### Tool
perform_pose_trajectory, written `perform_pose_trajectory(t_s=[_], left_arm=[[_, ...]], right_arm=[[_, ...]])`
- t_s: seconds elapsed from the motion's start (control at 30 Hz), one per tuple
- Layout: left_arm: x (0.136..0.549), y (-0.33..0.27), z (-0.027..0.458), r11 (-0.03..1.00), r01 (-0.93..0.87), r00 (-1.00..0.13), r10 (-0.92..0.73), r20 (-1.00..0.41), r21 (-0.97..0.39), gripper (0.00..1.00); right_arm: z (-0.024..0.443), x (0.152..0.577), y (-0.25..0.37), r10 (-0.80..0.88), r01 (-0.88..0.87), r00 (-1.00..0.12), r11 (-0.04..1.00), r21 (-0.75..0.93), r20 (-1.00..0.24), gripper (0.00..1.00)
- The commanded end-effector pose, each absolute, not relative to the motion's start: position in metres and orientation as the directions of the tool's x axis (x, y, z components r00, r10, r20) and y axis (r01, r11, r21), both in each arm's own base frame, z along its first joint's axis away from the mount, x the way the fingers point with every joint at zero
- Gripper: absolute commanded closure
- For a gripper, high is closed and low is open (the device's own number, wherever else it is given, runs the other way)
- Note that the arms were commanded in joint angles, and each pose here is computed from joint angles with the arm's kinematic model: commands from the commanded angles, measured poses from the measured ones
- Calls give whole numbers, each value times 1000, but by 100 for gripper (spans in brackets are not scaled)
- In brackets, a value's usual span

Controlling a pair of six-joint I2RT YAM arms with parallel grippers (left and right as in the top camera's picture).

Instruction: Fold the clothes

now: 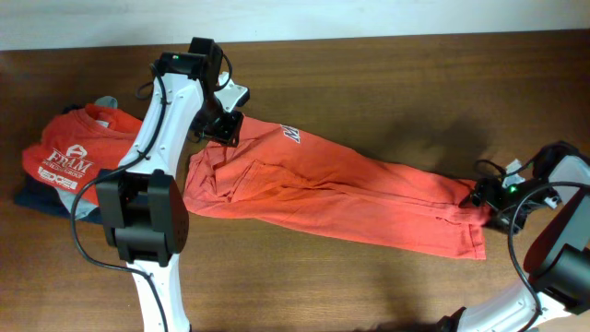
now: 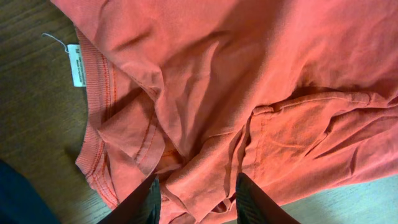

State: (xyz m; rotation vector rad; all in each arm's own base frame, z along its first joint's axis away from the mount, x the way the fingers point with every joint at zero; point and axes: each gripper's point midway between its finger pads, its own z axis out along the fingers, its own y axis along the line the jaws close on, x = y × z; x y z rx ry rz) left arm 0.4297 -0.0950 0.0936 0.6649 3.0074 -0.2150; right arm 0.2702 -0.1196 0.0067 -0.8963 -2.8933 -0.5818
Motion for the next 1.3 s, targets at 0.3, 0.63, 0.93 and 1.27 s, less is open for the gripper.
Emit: perform_pose_trajectory(t_s=[0.3,0.63,0.93,1.27], left_arm=[[431,-94,99,892,435,-900,426,-89,-121,60],[443,-83,129,902,425,-901,414,-131,-70,62],[469,-78,196,909,416,-870,391,-301,-20,60],[471,-78,201,909,416,-864,390,-318,-14,60]], right_arm=[[-12,254,-105,546,589,-808,733,341,221,76],[47,285,-164,619,610,-781,727,315,83,96],[113,313,-194,623,587,-782,753,297,-34,96],[119,337,-80,349,350,-935,888,299,59,96]])
